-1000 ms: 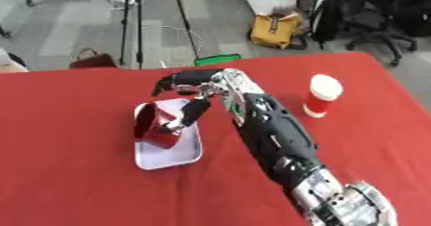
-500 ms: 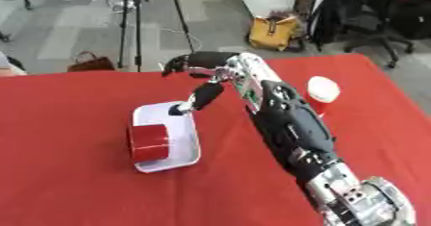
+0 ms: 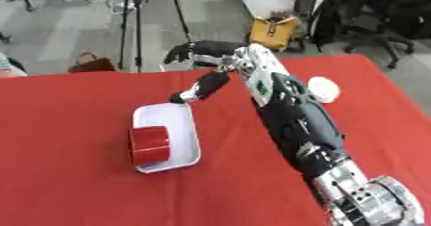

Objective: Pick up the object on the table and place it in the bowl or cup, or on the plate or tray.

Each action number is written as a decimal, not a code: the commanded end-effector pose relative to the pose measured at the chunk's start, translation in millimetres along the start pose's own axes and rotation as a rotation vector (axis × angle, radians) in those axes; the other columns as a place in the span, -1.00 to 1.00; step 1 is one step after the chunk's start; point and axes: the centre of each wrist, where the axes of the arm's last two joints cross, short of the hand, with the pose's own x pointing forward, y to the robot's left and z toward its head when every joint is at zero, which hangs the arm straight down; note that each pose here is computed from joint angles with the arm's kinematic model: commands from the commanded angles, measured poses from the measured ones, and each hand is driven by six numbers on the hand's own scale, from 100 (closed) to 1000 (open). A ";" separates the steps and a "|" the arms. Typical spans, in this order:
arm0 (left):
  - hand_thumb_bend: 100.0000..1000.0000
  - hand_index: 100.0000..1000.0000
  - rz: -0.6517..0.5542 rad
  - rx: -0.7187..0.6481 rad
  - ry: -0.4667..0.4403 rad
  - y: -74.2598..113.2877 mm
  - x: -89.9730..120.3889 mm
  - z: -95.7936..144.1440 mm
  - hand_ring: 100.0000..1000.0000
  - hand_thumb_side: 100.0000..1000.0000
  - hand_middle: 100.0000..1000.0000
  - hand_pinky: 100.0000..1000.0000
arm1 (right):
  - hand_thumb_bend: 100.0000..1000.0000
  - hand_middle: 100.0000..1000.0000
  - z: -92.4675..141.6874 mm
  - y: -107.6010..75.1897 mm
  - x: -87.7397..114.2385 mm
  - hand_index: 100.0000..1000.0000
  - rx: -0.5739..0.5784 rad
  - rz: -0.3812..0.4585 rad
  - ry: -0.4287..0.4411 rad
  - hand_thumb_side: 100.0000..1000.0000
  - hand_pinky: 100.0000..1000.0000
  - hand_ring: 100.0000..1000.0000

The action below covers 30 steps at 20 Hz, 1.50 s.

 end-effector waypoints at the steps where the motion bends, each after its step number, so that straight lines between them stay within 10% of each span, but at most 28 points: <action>1: 0.89 0.53 -0.014 -0.005 -0.027 3.5 7.2 -3.6 0.24 0.30 0.30 0.45 | -0.16 0.83 15.5 -27.5 -4.5 0.88 0.254 0.262 -0.238 0.23 0.81 0.71; 9: 0.88 0.53 -0.017 -0.002 -0.023 3.7 6.8 -2.5 0.24 0.30 0.30 0.44 | -0.53 0.77 38.7 -33.3 -14.9 0.87 0.082 0.239 -0.220 0.20 0.70 0.64; 30: 0.88 0.53 -0.044 0.016 0.000 5.6 5.1 3.0 0.24 0.31 0.30 0.45 | -0.59 0.54 169.1 -38.8 -26.6 0.79 -0.450 0.116 -0.238 -0.22 0.29 0.41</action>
